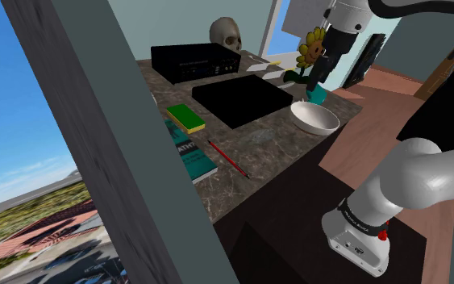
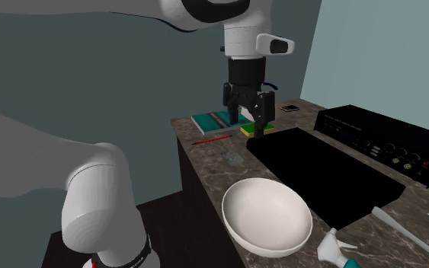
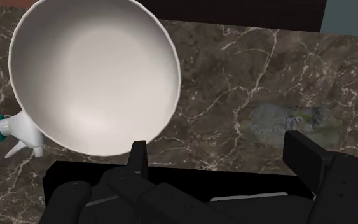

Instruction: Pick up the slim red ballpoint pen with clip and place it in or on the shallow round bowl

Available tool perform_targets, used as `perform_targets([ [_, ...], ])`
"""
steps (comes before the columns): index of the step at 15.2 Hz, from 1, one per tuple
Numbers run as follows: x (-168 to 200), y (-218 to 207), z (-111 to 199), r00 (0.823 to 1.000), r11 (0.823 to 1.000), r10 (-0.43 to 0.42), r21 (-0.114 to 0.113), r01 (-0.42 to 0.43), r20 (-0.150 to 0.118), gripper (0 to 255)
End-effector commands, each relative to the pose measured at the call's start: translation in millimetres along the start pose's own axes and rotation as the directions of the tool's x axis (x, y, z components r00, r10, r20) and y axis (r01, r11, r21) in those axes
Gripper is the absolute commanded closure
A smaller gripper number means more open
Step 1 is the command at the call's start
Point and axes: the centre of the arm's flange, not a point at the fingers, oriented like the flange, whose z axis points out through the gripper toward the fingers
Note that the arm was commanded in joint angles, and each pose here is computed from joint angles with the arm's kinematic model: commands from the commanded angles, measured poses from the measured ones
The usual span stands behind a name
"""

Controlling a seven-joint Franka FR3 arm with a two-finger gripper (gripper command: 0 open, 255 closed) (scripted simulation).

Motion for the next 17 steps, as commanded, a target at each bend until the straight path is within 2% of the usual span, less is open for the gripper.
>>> perform_targets([
  [1,0.0,0.0,0.0,1.000,1.000,0.000,0.000,0.000,0.000,0],
  [17,-1.2,-182.6,87.7,0.996,0.995,0.074,0.058,-0.077,0.044,0],
])
